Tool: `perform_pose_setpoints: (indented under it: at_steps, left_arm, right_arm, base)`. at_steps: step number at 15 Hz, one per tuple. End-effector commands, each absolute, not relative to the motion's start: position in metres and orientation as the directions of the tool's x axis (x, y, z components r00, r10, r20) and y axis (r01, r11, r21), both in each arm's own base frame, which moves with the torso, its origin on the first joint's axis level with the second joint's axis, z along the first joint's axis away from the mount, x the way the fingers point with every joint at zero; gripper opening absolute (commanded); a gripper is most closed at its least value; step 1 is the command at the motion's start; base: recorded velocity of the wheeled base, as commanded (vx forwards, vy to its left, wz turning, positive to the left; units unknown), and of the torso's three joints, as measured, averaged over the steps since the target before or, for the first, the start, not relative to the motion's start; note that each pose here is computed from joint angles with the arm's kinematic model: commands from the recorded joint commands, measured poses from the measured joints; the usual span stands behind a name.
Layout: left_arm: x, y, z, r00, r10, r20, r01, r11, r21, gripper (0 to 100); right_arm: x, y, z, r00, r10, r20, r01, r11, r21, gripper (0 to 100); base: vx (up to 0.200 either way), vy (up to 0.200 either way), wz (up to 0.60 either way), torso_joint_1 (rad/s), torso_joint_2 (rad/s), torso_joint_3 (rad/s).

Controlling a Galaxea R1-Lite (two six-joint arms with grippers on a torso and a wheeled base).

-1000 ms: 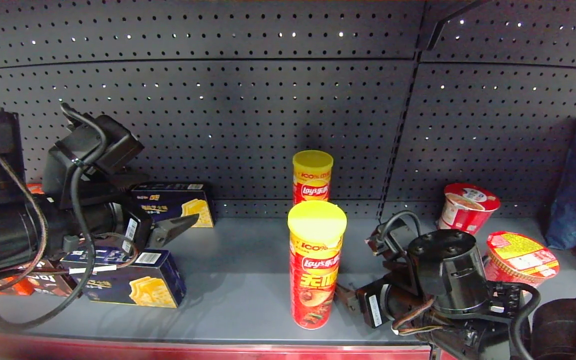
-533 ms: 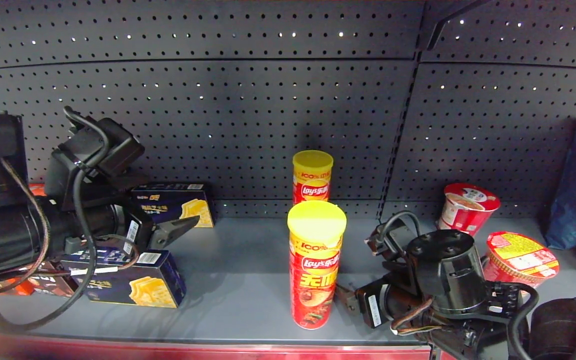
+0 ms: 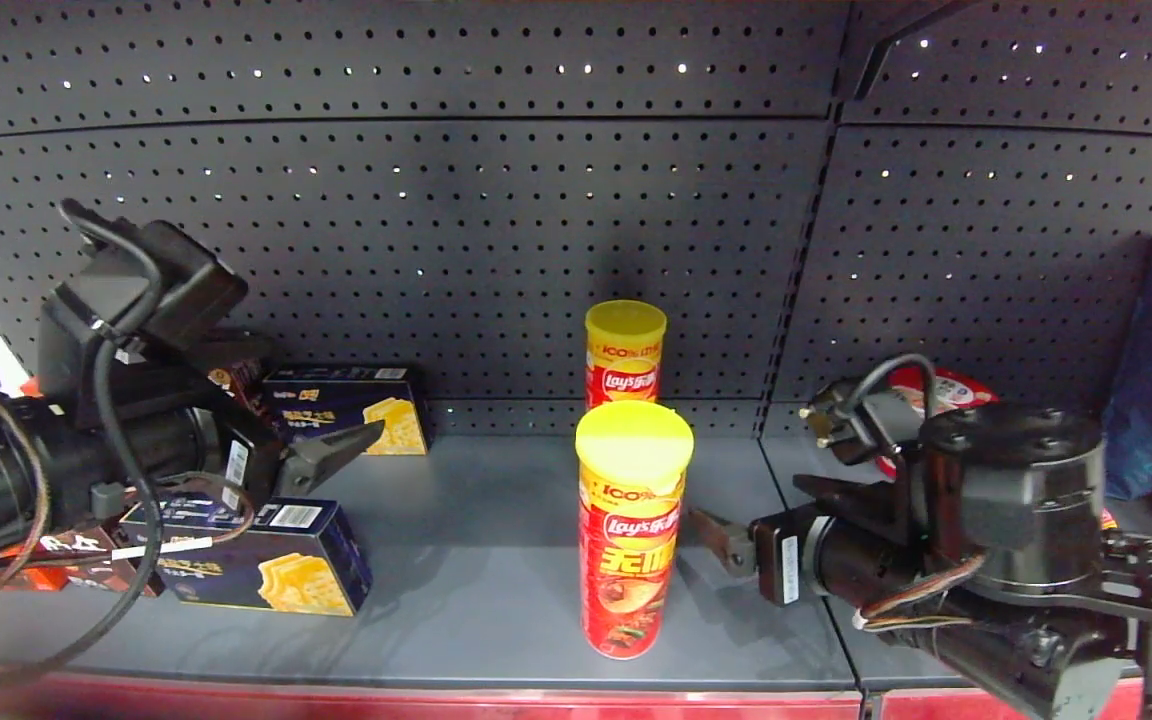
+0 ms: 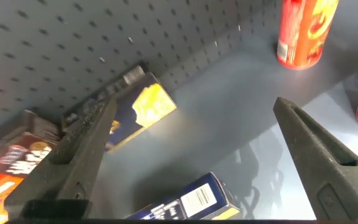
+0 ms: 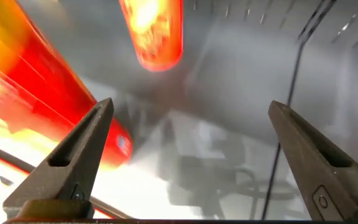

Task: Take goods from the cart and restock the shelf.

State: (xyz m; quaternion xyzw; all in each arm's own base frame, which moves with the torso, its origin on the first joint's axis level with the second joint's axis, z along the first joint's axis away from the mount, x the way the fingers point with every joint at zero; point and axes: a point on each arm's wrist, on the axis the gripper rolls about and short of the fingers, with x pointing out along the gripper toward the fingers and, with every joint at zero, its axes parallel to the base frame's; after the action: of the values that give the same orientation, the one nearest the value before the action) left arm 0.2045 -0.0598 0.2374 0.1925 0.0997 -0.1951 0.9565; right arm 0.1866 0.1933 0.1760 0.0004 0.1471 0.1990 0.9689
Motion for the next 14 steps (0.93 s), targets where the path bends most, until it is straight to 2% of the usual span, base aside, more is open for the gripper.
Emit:
perform_pose_setpoints:
  at_steps: [1, 3, 5, 8, 11, 14]
  left_arm:
    - [0.19, -0.055, 0.252, 0.921, -0.336, -0.198, 0.386, 0.858, 0.339, 100]
    - [0.173, -0.047, 0.261, 0.937, -0.32, -0.143, 0.35, 0.878, 0.328, 100]
    - [0.154, -0.039, 0.257, 0.946, -0.3, -0.124, 0.324, 0.902, 0.286, 100]
    - [0.132, -0.02, 0.25, 0.975, -0.199, -0.098, 0.217, 0.948, 0.232, 100]
    - [0.102, -0.01, 0.246, 0.989, -0.142, -0.034, 0.146, 0.971, 0.187, 100]
    - [0.063, -0.004, 0.216, 0.998, -0.055, -0.014, 0.057, 0.989, 0.136, 100]
  right_arm:
    - [0.174, 0.179, 0.202, 0.893, 0.405, -0.196, -0.392, 0.914, 0.101, 100]
    - [0.167, 0.17, 0.217, 0.903, 0.406, -0.14, -0.39, 0.912, 0.126, 100]
    - [0.169, 0.156, 0.225, 0.926, 0.369, -0.082, -0.354, 0.923, 0.153, 100]
    - [0.168, 0.125, 0.233, 0.96, 0.277, -0.032, -0.267, 0.948, 0.172, 100]
    - [0.156, 0.092, 0.239, 0.983, 0.183, 0.018, -0.183, 0.965, 0.189, 100]
    - [0.141, 0.046, 0.249, 0.995, -0.022, 0.1, -0.001, 0.974, 0.224, 100]
  base:
    - [0.0, 0.0, 0.0, 0.0, 0.0, 0.0]
    - [0.0, 0.0, 0.0, 0.0, 0.0, 0.0]
    - [0.0, 0.0, 0.0, 0.0, 0.0, 0.0]
    - [0.0, 0.0, 0.0, 0.0, 0.0, 0.0]
    - [0.0, 0.0, 0.0, 0.0, 0.0, 0.0]
    - [0.0, 0.0, 0.0, 0.0, 0.0, 0.0]
